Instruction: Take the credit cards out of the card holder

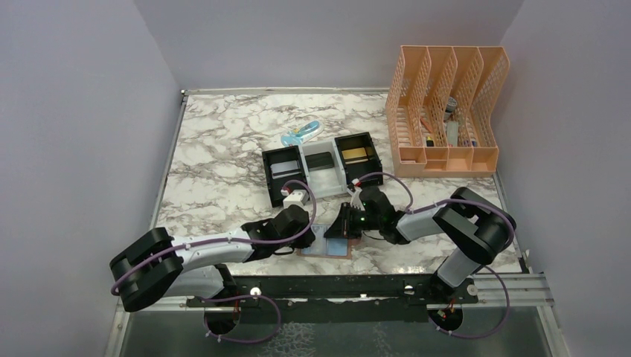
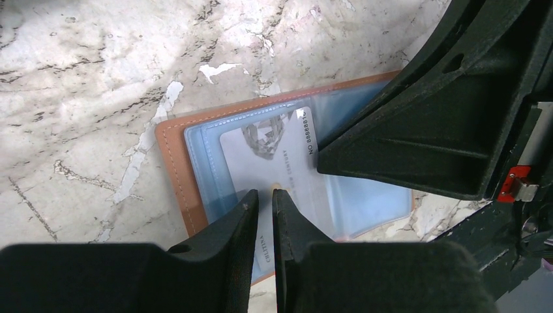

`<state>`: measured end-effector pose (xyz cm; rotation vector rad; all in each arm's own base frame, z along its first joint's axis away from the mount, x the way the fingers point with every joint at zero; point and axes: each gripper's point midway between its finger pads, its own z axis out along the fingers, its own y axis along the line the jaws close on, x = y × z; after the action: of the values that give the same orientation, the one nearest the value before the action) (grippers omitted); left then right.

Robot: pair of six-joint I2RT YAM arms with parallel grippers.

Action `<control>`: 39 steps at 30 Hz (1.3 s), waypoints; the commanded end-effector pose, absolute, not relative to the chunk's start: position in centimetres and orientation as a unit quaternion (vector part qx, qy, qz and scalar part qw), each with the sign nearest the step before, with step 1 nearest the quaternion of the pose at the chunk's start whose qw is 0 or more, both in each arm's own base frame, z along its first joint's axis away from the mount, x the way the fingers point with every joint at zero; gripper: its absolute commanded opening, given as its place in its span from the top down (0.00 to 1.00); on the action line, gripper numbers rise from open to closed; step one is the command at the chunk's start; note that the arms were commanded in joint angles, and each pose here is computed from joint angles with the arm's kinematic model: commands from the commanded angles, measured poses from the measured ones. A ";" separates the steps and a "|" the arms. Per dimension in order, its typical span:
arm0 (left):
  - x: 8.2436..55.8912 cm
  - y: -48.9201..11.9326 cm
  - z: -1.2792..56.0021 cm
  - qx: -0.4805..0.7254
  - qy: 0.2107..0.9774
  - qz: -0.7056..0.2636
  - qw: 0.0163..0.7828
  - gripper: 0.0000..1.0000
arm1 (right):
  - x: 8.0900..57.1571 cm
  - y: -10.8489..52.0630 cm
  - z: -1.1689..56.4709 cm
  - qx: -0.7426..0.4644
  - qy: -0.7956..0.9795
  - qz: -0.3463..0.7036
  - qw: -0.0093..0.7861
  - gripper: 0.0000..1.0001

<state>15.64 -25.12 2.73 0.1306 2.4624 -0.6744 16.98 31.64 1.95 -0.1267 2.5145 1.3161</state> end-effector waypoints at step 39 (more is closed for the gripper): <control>13.2 -22.4 -0.5 0.056 0.943 -0.216 0.246 0.84 | 14.9 31.6 1.4 -0.041 0.874 0.470 0.114 0.79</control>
<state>15.72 -25.02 2.53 0.1092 2.4461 -0.6871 16.49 32.22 2.26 -0.1390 2.5104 1.3788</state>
